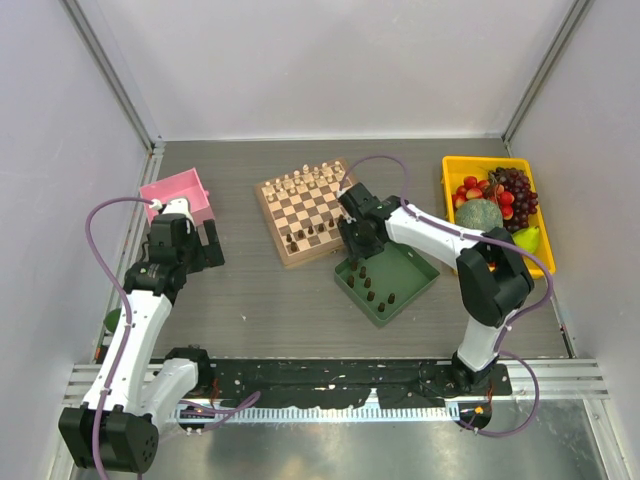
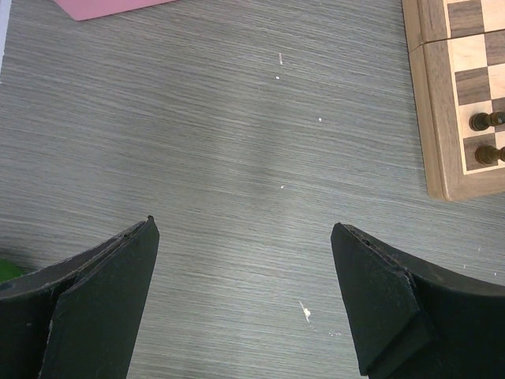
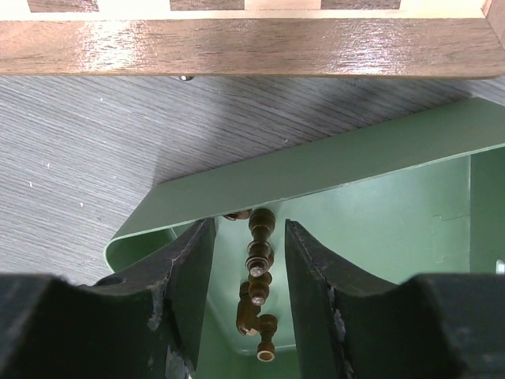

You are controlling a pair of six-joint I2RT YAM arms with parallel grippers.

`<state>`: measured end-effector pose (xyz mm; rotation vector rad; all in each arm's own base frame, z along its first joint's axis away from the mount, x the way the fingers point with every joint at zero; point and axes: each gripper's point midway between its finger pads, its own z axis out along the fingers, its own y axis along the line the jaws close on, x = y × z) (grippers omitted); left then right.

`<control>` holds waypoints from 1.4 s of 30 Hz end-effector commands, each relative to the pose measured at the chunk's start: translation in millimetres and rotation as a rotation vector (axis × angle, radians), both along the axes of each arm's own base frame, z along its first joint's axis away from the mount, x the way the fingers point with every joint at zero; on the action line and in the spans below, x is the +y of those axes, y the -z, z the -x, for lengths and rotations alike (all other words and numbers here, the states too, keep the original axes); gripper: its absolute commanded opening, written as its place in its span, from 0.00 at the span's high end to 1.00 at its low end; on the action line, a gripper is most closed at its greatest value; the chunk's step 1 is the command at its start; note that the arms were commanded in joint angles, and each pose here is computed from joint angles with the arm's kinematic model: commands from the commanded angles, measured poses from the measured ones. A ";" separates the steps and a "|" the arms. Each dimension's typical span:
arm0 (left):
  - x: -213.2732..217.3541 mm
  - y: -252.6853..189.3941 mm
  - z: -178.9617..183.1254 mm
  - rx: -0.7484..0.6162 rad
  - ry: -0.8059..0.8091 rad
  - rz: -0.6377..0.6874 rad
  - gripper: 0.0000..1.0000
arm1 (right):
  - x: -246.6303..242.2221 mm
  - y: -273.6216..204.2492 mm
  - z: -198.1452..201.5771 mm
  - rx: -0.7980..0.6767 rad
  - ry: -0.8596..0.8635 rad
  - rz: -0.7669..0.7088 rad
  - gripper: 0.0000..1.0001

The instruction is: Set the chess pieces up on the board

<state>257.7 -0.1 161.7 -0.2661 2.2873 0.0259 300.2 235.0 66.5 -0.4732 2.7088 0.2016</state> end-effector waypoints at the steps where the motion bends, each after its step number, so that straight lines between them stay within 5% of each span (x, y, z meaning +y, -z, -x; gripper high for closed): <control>1: 1.4 -15.4 -6.1 -0.038 0.001 -0.004 0.01 | 11.6 -9.9 -12.9 -0.042 -0.014 -0.037 0.54; 42: 1.5 -14.7 -6.3 -0.032 0.000 -0.004 0.01 | 32.5 -2.4 -15.1 -0.121 -0.092 -0.179 0.57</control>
